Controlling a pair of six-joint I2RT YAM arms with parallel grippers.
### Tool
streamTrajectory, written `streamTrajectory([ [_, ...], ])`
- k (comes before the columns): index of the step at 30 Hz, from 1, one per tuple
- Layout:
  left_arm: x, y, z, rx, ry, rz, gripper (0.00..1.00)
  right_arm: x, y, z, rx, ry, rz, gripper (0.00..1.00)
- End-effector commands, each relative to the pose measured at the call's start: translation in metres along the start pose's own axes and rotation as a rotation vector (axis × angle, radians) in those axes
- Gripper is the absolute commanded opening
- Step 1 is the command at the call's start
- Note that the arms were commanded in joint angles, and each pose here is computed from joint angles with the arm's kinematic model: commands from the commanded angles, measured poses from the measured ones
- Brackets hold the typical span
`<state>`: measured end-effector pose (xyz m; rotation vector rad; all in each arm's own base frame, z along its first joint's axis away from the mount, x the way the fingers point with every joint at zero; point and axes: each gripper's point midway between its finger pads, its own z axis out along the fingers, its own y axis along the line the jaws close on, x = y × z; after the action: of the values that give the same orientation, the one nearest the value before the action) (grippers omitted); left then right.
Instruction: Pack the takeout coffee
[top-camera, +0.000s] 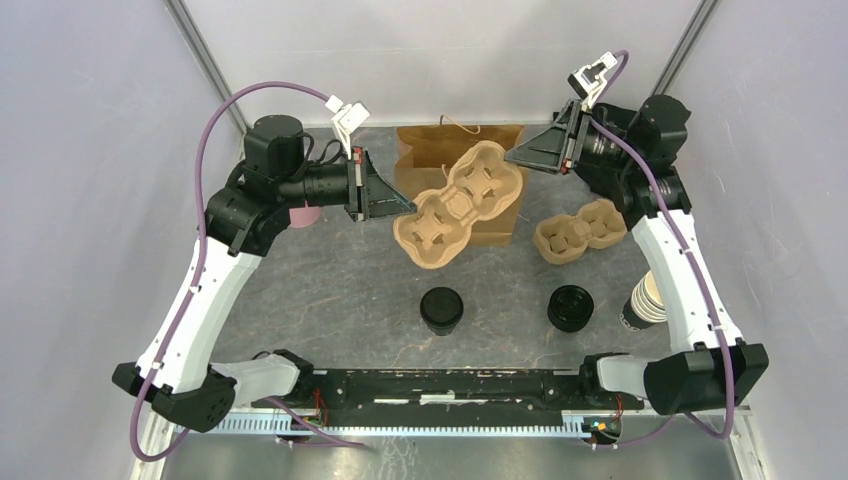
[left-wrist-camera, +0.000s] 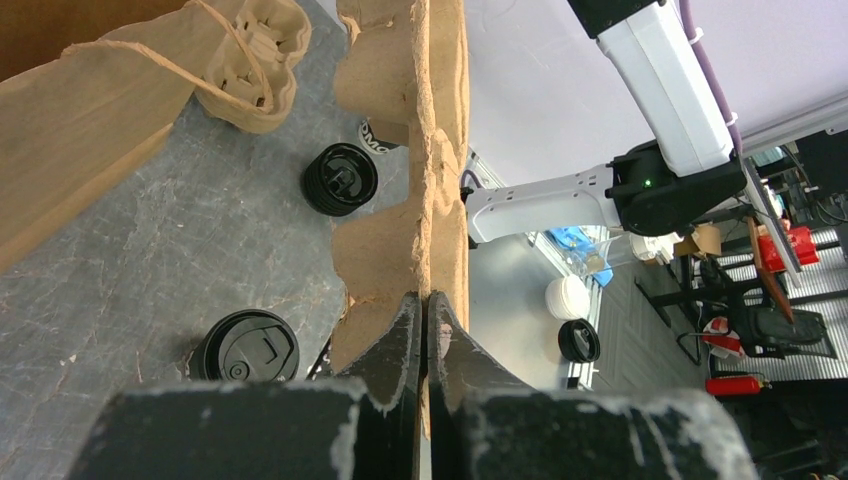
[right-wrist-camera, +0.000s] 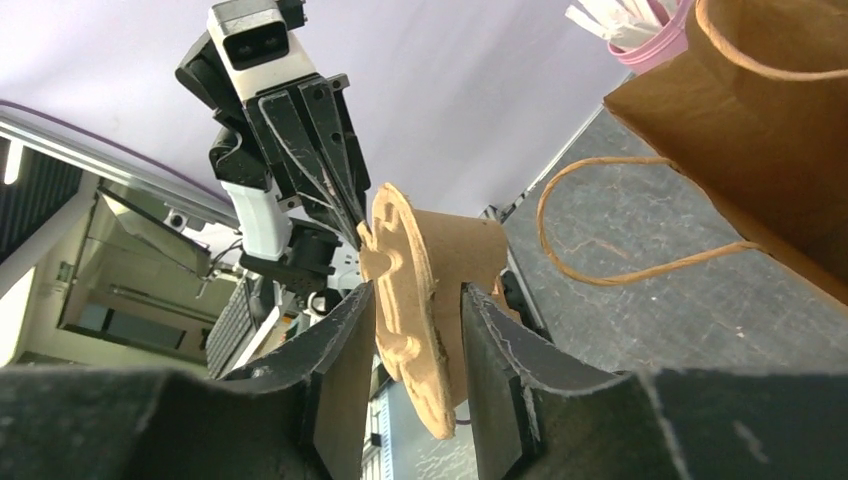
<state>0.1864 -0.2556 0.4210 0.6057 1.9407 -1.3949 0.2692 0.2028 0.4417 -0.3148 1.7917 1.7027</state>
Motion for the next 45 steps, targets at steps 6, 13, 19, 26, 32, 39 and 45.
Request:
streamTrajectory([
  [6,0.002,-0.003,-0.005,0.0,-0.001,0.061,0.02,0.013,0.006,-0.002,-0.062,0.019,-0.005,0.36],
  [13,0.003,-0.002,-0.002,0.003,0.006,0.063,0.02,0.011,0.007,-0.001,-0.068,0.015,-0.004,0.28],
  [19,0.003,-0.002,-0.002,0.0,0.004,0.066,0.02,0.015,0.01,-0.003,-0.07,0.019,-0.002,0.16],
  [26,0.002,-0.001,-0.001,0.0,0.007,0.064,0.02,0.02,0.007,-0.004,-0.069,0.02,0.008,0.22],
  [32,0.002,-0.002,-0.001,0.001,0.006,0.065,0.02,0.022,0.007,-0.005,-0.07,0.02,0.006,0.05],
  [39,-0.006,0.004,-0.005,-0.066,-0.017,0.088,0.35,0.014,0.013,-0.004,-0.064,-0.022,-0.025,0.0],
  [45,-0.04,0.016,-0.021,-0.247,-0.157,0.141,0.81,-0.002,0.03,-0.01,-0.035,-0.116,-0.11,0.0],
])
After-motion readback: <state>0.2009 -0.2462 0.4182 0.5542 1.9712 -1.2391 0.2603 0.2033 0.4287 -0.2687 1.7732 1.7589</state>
